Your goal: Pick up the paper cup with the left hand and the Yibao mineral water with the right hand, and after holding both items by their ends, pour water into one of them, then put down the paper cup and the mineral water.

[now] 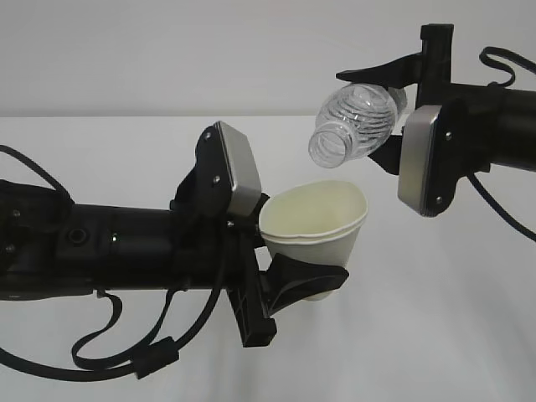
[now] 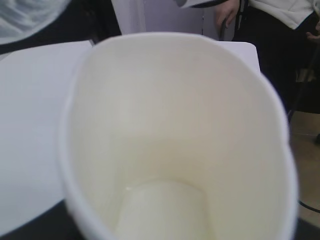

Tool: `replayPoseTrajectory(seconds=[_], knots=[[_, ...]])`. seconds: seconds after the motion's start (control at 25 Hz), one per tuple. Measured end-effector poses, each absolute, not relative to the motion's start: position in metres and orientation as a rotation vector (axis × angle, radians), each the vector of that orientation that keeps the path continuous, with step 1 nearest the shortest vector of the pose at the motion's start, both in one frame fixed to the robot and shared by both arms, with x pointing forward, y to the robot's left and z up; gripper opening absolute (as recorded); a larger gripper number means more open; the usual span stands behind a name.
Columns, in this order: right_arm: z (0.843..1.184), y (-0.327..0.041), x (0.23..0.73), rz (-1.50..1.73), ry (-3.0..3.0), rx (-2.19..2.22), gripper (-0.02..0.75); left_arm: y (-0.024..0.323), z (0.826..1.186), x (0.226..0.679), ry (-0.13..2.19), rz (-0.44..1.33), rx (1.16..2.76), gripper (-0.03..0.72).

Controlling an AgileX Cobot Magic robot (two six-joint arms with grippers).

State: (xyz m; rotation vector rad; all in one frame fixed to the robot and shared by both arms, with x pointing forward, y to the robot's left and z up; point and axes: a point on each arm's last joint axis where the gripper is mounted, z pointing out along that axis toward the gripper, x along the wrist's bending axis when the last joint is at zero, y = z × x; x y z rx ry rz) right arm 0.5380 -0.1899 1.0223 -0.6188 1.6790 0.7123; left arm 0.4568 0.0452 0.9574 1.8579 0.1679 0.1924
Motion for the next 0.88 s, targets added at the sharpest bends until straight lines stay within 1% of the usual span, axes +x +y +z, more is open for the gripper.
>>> replayPoseTrajectory(seconds=[0.88], knots=[[1.0184, -0.1899, 0.54, 0.662, 1.661, -0.668, 0.484, 0.0455, 0.9582, 0.4589, 0.198, 0.203, 1.846, 0.386]])
